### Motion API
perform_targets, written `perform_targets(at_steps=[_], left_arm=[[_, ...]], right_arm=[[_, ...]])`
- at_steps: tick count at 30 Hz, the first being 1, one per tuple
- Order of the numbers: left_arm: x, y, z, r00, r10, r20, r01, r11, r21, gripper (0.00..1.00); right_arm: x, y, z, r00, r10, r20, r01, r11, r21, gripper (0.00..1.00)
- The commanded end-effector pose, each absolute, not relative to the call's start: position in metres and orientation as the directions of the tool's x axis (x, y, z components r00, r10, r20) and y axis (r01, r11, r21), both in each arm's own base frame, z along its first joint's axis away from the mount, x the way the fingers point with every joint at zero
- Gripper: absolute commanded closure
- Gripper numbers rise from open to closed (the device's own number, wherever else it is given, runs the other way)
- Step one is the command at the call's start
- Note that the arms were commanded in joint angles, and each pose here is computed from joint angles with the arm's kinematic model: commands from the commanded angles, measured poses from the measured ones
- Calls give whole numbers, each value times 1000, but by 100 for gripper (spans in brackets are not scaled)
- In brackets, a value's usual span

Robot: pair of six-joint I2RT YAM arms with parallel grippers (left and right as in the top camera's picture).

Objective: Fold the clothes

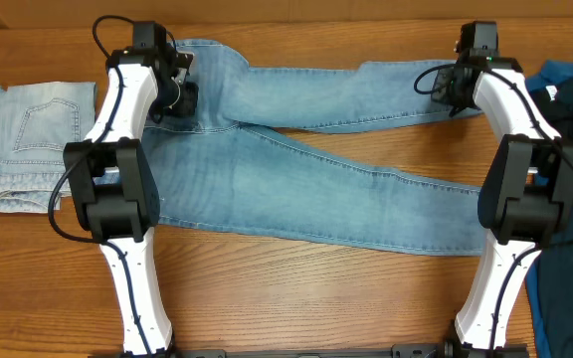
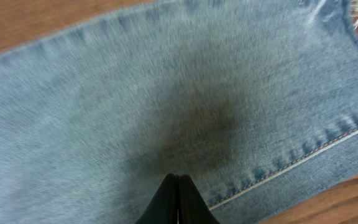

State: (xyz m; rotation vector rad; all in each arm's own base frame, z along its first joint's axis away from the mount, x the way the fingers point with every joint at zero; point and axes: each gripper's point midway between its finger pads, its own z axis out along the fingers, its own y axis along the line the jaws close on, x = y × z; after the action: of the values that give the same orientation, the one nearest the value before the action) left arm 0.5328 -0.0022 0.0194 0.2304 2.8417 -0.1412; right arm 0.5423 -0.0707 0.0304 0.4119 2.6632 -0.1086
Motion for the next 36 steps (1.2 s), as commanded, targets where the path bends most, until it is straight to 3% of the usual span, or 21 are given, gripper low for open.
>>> perform_targets(at_steps=[1, 12, 20, 30, 36], left_arm=[[528, 15, 9, -963, 90, -255, 113, 991, -77, 96], [523, 39, 8, -970, 45, -241, 66, 995, -79, 96], [523, 39, 8, -970, 45, -241, 66, 995, -81, 96], [522, 39, 8, -971, 45, -236, 66, 995, -81, 96], [522, 39, 4, -971, 45, -234, 65, 995, -81, 96]], right_arm=[[539, -77, 22, -868, 235, -437, 282, 958, -44, 96], [499, -116, -13, -883, 334, -332, 355, 935, -5, 96], [546, -85, 51, -835, 280, -474, 249, 960, 128, 96], [532, -78, -20, -895, 270, -355, 249, 963, 104, 96], [498, -133, -30, -900, 335, -280, 362, 931, -49, 96]])
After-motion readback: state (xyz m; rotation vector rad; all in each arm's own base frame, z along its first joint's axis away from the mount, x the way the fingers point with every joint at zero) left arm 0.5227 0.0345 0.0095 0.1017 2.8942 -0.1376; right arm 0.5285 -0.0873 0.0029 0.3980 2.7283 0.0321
